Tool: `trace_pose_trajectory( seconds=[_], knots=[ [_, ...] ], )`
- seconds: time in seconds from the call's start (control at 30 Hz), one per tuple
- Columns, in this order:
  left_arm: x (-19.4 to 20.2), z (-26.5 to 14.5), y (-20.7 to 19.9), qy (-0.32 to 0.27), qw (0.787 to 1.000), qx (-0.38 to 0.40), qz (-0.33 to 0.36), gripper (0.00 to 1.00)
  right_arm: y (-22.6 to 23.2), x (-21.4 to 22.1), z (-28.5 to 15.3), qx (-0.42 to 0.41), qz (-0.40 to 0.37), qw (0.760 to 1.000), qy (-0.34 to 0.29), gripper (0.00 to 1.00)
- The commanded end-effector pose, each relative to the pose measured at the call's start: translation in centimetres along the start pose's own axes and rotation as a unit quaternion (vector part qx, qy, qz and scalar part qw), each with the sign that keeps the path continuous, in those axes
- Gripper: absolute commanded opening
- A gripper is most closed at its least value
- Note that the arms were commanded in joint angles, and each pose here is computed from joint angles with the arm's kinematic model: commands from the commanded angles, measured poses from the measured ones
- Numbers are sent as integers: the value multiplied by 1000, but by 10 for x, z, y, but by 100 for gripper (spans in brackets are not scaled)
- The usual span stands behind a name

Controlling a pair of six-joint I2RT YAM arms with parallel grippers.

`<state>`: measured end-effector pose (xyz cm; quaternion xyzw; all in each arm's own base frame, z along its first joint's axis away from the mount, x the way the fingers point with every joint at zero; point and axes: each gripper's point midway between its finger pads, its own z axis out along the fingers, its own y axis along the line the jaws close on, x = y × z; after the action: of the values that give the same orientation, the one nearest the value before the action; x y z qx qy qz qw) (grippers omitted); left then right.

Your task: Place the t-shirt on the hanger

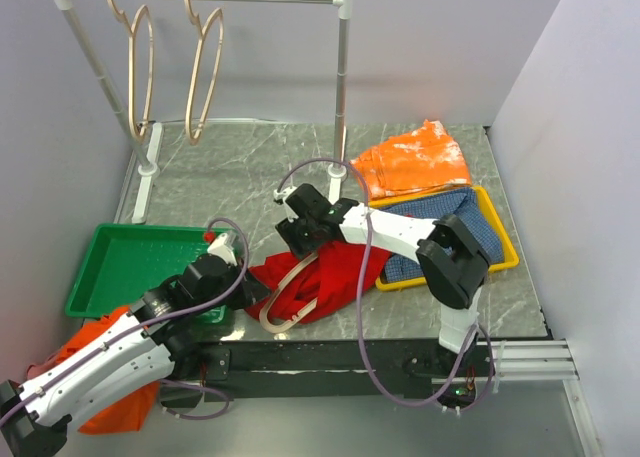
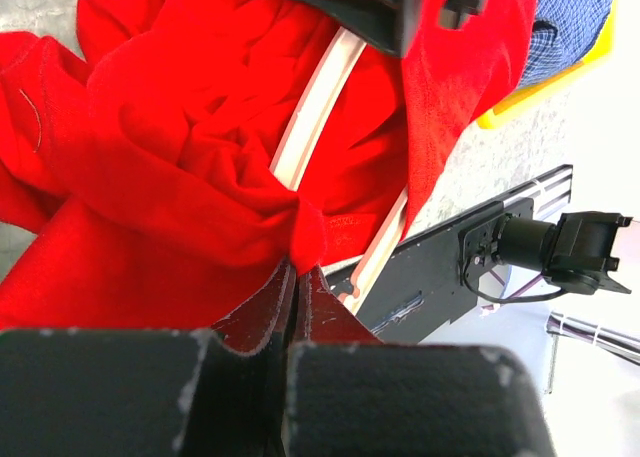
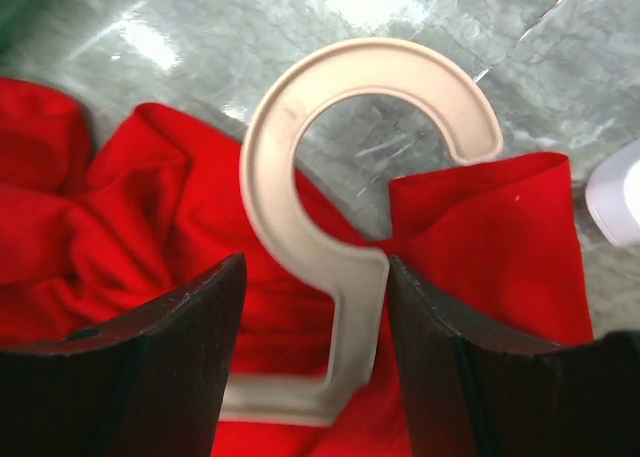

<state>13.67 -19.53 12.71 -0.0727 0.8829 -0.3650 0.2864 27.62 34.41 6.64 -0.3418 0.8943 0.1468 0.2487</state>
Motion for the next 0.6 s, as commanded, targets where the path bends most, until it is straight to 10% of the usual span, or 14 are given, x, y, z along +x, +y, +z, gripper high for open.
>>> trace_pose_trajectory(
  seconds=[0.0, 0.2, 0.27, 0.57],
  knots=[
    [-21, -8, -27, -32, 999, 36, 4, 1, -10, -22, -1, 2, 5, 1000, -18, 65],
    [-23, -12, -29, -36, 999, 39, 4, 1, -1, -10, -1, -37, 15, 999, -9, 46],
    [-25, -14, -32, -38, 998, 44, 3, 1, -3, -5, -1, -30, 25, 999, -10, 3],
    [-50, -40, -49, -81, 996, 45, 2, 1, -60, -51, -77, 141, 80, 975, -155, 0]
  ],
)
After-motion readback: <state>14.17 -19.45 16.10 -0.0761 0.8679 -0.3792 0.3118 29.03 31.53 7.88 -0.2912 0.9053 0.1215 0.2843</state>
